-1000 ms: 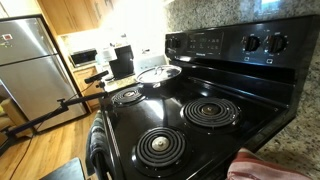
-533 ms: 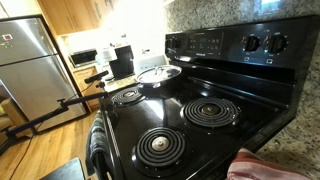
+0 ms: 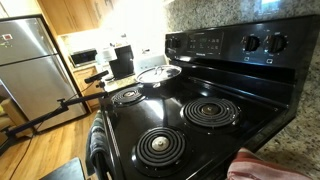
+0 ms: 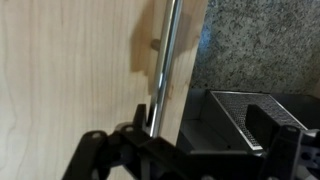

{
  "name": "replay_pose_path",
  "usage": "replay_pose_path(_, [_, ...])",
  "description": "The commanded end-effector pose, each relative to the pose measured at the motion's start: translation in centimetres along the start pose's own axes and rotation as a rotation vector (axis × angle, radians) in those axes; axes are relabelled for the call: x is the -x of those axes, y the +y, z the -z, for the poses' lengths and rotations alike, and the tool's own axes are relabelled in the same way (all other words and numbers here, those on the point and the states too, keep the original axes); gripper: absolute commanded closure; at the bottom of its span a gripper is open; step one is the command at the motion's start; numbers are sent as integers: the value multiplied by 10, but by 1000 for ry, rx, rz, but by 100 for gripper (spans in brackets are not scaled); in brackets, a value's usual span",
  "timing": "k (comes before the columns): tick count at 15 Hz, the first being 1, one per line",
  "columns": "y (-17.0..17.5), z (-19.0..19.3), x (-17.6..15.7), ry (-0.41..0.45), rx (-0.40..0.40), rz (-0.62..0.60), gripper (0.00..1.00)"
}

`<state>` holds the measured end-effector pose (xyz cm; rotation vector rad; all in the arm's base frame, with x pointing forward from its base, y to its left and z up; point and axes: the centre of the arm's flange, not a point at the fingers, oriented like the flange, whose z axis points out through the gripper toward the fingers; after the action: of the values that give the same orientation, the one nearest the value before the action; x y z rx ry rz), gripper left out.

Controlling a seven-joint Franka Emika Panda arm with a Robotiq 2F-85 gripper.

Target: Open door of the kitchen unit

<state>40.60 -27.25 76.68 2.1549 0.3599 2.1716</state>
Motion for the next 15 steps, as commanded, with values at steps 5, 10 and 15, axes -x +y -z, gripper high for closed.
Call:
replay_pose_path(5, [10,-20,-11,11,-61,49,0])
replay_pose_path(10, [13,-13,-16,32,-46,56,41])
replay_pose_path(15, [16,3,-19,43,-18,66,79])
